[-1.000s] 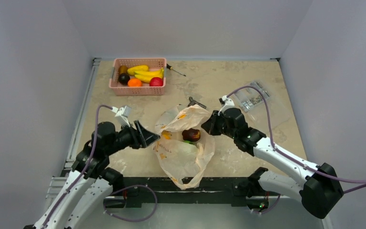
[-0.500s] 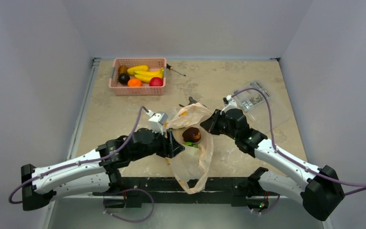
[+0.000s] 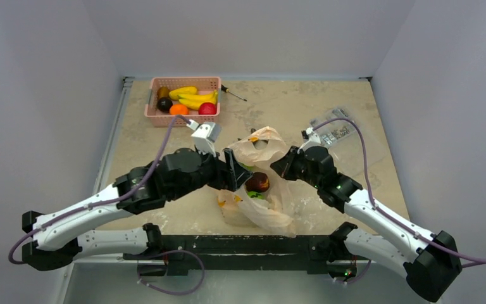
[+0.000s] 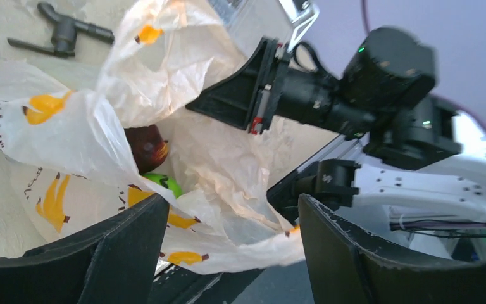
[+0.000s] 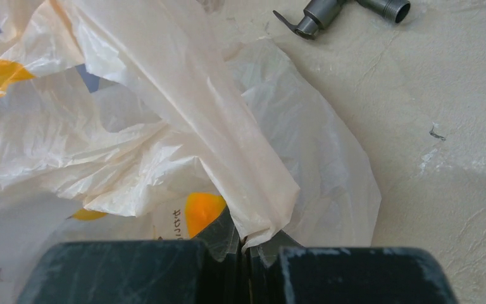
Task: Take the fake fruits out of the plastic bag
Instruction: Take out the fake fruit from the plastic bag.
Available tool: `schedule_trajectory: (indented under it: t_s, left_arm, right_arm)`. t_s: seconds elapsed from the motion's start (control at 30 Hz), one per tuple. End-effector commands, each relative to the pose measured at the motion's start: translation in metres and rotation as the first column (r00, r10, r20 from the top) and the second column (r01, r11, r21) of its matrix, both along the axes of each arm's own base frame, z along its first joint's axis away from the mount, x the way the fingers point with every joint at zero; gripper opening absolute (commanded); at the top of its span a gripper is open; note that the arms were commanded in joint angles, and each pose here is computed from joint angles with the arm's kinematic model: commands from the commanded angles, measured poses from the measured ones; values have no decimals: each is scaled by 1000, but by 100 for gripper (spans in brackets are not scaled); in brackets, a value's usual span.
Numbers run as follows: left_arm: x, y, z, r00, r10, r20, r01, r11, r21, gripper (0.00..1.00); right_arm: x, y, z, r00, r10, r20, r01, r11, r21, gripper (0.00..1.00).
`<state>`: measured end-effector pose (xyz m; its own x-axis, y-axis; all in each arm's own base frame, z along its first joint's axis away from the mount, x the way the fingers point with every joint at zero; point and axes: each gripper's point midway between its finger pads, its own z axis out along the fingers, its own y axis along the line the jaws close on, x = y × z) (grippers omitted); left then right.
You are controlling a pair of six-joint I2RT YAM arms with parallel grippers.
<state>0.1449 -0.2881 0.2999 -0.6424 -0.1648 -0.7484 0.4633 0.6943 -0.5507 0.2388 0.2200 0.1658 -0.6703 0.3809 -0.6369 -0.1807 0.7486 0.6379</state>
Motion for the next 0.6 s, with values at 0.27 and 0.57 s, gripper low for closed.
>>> schedule_trajectory:
  t_s: [0.27,0.57]
  left_arm:
    - [-17,6,53,994,-109,-10,109,993,47,71]
    - [-3,-64,-23,984,-152,-88,159,984,74,47]
  right_arm:
    - [7,5,26,998,3,57,-5,999,48,0]
    - [6,3,35,998,-23,54,19,996,83,0]
